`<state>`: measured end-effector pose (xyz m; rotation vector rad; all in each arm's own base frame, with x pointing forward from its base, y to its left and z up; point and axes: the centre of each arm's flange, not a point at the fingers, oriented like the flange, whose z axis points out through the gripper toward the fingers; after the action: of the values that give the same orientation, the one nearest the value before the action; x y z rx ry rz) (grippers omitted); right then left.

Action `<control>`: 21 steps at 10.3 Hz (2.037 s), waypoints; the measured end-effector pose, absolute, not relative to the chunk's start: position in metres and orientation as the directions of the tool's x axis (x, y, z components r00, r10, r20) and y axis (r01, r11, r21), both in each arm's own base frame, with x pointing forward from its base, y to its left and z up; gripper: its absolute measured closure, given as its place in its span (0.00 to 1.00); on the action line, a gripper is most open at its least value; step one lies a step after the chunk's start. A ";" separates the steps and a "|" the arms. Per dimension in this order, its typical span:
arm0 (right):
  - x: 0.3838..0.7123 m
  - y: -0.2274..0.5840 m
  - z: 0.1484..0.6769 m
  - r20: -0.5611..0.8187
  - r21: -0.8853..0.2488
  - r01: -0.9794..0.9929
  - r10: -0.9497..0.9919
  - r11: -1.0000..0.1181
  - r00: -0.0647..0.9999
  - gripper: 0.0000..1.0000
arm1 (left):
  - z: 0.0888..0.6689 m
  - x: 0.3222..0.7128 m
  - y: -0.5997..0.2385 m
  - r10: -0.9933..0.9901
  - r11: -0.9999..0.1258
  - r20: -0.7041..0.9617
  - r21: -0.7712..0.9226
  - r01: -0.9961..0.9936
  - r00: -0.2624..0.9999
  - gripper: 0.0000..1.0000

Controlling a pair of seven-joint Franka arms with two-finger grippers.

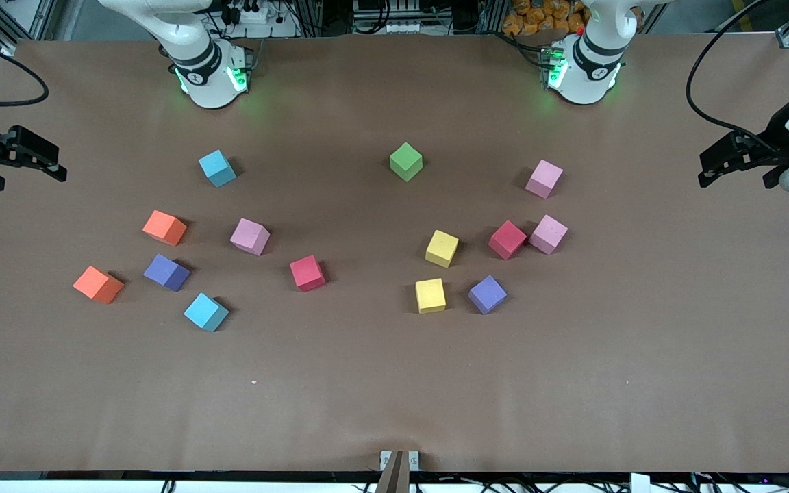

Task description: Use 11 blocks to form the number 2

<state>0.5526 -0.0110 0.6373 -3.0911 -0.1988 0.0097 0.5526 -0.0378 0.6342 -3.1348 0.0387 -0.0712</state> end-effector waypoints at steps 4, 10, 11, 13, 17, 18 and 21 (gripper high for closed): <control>0.553 -0.009 0.636 -0.005 -0.048 0.130 0.131 -0.990 0.991 0.00 | 0.634 0.553 -0.038 -0.025 -1.000 0.045 -0.006 -0.025 0.999 0.00; 0.554 -0.008 0.634 -0.005 -0.052 0.136 0.137 -0.989 0.991 0.00 | 0.630 0.555 -0.020 0.014 -1.000 0.039 -0.013 0.014 0.999 0.00; 0.555 -0.008 0.633 -0.004 -0.051 0.138 0.138 -0.989 0.990 0.00 | 0.622 0.559 -0.012 0.028 -1.000 0.022 -0.011 0.029 0.999 0.00; 0.555 -0.008 0.632 -0.004 -0.052 0.140 0.140 -0.989 0.990 0.00 | 0.579 0.577 -0.021 0.021 -0.999 -0.053 0.031 0.023 0.998 0.00; 0.559 -0.007 0.626 -0.009 -0.053 0.143 0.144 -0.988 0.990 0.00 | 0.467 0.615 -0.090 0.072 -0.993 -0.120 0.082 0.082 0.990 0.00; 0.560 -0.007 0.626 -0.008 -0.053 0.145 0.145 -0.988 0.989 0.00 | 0.445 0.618 -0.118 0.124 -0.988 -0.108 0.082 0.133 0.986 0.00; 0.561 -0.006 0.625 -0.006 -0.052 0.146 0.146 -0.988 0.989 0.00 | 0.376 0.622 -0.197 0.238 -0.965 -0.109 0.084 0.248 0.965 0.00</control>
<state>0.5606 -0.0061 0.6249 -3.0813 -0.2267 0.0146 0.6219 -0.1967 0.3758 -3.2105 -0.3983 0.1589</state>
